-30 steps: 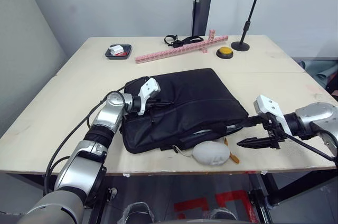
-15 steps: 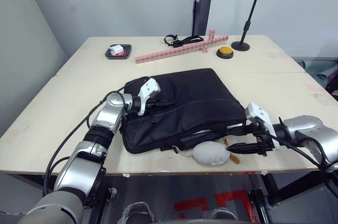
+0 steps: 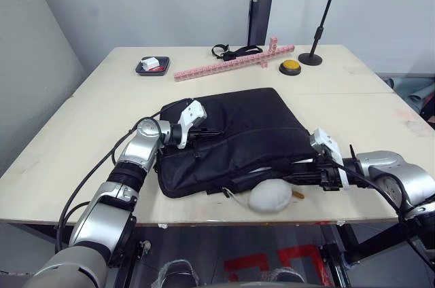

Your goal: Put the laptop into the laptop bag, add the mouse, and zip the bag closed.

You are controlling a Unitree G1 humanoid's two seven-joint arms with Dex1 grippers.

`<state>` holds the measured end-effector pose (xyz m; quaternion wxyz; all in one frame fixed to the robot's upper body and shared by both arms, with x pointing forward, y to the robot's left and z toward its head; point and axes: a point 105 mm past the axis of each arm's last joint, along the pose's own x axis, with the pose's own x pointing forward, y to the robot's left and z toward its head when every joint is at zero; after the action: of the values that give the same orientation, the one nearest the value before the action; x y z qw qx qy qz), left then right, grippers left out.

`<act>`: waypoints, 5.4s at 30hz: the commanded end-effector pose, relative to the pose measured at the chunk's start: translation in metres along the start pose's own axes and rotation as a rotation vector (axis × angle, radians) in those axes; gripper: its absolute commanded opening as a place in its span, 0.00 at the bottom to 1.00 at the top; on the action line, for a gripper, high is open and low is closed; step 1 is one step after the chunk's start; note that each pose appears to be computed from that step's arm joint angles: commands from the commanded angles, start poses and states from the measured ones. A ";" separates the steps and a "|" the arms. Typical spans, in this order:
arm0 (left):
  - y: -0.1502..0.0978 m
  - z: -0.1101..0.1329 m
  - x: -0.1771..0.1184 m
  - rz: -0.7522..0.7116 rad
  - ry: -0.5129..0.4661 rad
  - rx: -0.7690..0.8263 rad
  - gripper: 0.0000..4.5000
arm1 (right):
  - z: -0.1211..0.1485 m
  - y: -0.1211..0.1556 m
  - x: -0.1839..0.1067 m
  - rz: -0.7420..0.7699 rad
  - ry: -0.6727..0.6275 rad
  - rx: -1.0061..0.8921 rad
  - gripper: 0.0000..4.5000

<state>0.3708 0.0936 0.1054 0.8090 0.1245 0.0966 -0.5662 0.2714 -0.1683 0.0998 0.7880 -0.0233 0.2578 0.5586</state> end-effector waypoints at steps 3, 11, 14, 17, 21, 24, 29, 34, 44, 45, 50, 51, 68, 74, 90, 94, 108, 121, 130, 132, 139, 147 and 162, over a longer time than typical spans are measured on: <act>-0.014 -0.049 0.003 -0.025 0.160 -0.097 0.00 | 0.017 0.003 -0.009 0.008 -0.042 -0.022 0.01; -0.013 -0.049 0.003 -0.022 0.163 -0.097 0.00 | 0.030 0.025 -0.017 0.106 -0.067 0.032 0.01; -0.013 -0.050 0.003 -0.021 0.164 -0.098 0.00 | 0.038 0.030 -0.018 0.125 -0.092 0.055 0.01; -0.014 -0.051 0.004 -0.022 0.164 -0.099 0.00 | 0.054 0.030 -0.015 0.133 -0.169 0.096 0.01; -0.014 -0.051 0.003 -0.020 0.166 -0.100 0.00 | 0.066 0.026 -0.009 0.117 -0.229 0.133 0.01; -0.013 -0.051 0.002 -0.017 0.167 -0.100 0.00 | 0.072 0.021 -0.004 0.085 -0.267 0.143 0.01; -0.013 -0.052 0.002 -0.014 0.168 -0.102 0.00 | 0.072 0.012 0.005 0.026 -0.279 0.149 0.01; -0.013 -0.053 0.001 -0.013 0.170 -0.103 0.00 | 0.072 0.010 0.009 0.005 -0.284 0.152 0.01; -0.014 -0.053 0.001 -0.016 0.171 -0.103 0.00 | 0.070 0.017 0.002 0.046 -0.262 0.145 0.59; -0.014 -0.053 0.001 -0.016 0.170 -0.103 0.00 | 0.070 0.019 0.001 0.059 -0.260 0.148 0.63; -0.015 -0.054 0.002 -0.019 0.171 -0.105 0.00 | 0.072 0.017 0.000 0.050 -0.255 0.123 0.66; -0.015 -0.054 0.002 -0.019 0.170 -0.105 0.00 | 0.071 0.016 0.001 0.044 -0.253 0.116 0.66; -0.015 -0.054 0.003 -0.019 0.169 -0.105 0.00 | 0.071 0.005 0.024 -0.028 -0.251 0.039 0.66; -0.015 -0.055 0.002 -0.017 0.171 -0.106 0.00 | 0.077 0.009 0.032 -0.003 -0.259 0.015 0.66; -0.016 -0.056 0.001 -0.015 0.172 -0.110 0.00 | 0.094 0.027 0.006 0.096 -0.265 -0.021 0.66; -0.015 -0.056 0.001 -0.014 0.171 -0.110 0.00 | 0.094 0.029 0.003 0.106 -0.254 -0.026 0.66; -0.013 -0.056 0.000 -0.007 0.174 -0.109 0.00 | 0.086 0.035 0.000 0.144 -0.218 -0.012 0.66; -0.014 -0.058 0.000 -0.008 0.177 -0.113 0.00 | 0.049 0.062 0.001 0.240 0.025 -0.186 0.66; -0.016 -0.064 -0.003 -0.009 0.195 -0.111 0.00 | 0.044 0.061 -0.001 0.222 0.064 -0.395 0.92; -0.016 -0.063 -0.002 -0.010 0.189 -0.115 0.00 | 0.037 0.061 0.002 0.224 0.089 -0.444 0.99; -0.014 -0.058 0.000 -0.013 0.181 -0.112 0.00 | 0.014 0.057 0.013 0.251 0.181 -0.607 0.99; -0.016 -0.060 0.000 -0.018 0.186 -0.110 0.00 | 0.006 0.050 0.029 0.248 0.213 -0.747 0.99; -0.016 -0.060 0.000 -0.022 0.189 -0.109 0.00 | 0.016 0.043 0.026 0.212 0.183 -0.842 0.01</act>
<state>0.3696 0.0961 0.1011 0.8109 0.1308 0.0960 -0.5623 0.2466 -0.1234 0.0998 0.6209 -0.3606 0.0934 0.6898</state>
